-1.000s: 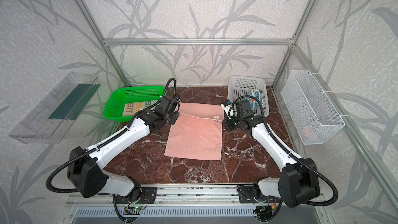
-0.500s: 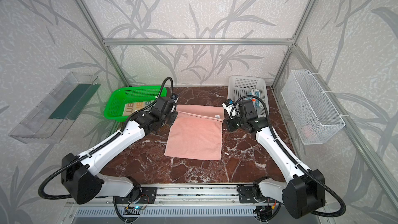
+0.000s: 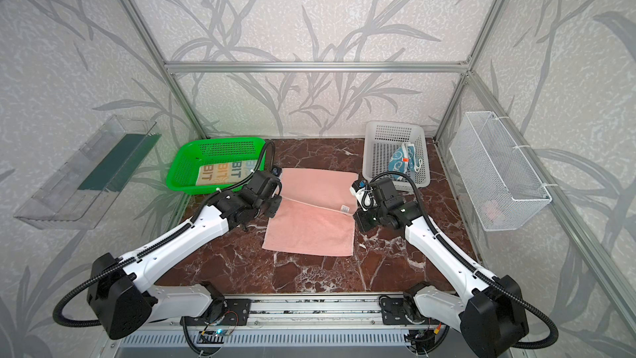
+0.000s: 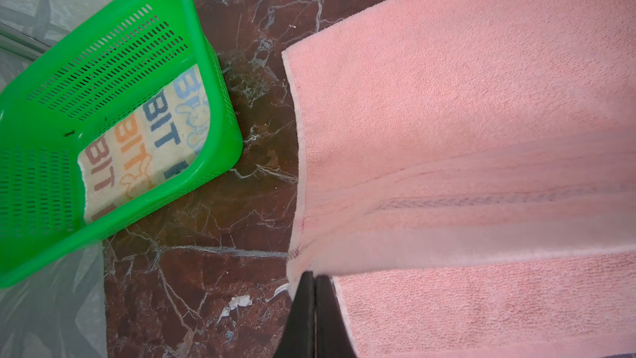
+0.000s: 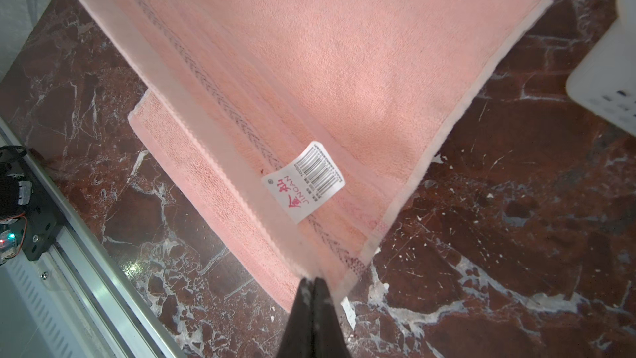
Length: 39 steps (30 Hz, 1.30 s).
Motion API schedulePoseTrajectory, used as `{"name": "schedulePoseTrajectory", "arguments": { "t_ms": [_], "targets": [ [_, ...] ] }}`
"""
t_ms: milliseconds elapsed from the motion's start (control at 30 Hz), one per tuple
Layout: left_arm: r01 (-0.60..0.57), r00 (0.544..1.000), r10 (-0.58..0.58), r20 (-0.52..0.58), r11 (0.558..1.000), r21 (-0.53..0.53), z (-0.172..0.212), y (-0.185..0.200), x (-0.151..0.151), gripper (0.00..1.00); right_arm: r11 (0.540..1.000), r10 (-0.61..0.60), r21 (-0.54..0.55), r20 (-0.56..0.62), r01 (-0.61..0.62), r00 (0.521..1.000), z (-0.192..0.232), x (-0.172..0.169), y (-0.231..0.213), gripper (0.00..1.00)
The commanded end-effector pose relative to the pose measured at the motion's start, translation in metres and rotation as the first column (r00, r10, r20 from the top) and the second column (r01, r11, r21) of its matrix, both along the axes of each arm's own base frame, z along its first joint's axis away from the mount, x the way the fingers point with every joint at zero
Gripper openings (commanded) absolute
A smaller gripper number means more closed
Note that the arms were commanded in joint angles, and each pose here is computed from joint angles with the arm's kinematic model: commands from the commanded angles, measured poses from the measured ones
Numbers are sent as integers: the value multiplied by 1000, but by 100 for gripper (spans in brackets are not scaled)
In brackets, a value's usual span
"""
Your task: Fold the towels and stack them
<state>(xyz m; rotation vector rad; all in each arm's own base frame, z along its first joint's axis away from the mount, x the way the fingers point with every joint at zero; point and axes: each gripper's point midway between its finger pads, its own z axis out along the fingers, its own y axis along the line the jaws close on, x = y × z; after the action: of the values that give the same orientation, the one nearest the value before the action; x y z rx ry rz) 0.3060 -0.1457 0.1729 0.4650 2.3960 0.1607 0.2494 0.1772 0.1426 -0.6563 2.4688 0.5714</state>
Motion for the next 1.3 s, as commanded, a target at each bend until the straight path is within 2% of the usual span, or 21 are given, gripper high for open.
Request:
{"name": "schedulePoseTrajectory", "arguments": {
  "t_ms": [0, 267, 533, 833, 1000, 1267],
  "targets": [
    [-32, 998, 30, -64, 999, -29, -19, 2, -16, 0, 999, -46, -25, -59, 45, 997, -14, -16, -6, 0],
    [-62, 989, 59, -138, 998, -18, -52, 6, -29, 0, 998, -34, -57, -166, 25, 985, -48, -39, 6, 0],
    [-96, 982, 103, -158, 994, 46, -67, 8, -20, 0, 996, -49, -77, -163, 37, 985, -52, -31, 10, 0],
    [-98, 993, 101, -67, 994, 47, -30, 4, 1, 0, 997, -35, -78, -93, 28, 995, -19, -20, 12, 0],
    [-75, 997, 76, -25, 996, 42, -7, 5, 2, 0, 997, -28, -69, -73, 23, 997, -3, -21, 11, 0],
    [-47, 997, 51, 63, 997, -59, 32, 8, -11, 0, 999, -6, -32, -30, 5, 1000, 22, -30, 11, 0]
  ]
}}
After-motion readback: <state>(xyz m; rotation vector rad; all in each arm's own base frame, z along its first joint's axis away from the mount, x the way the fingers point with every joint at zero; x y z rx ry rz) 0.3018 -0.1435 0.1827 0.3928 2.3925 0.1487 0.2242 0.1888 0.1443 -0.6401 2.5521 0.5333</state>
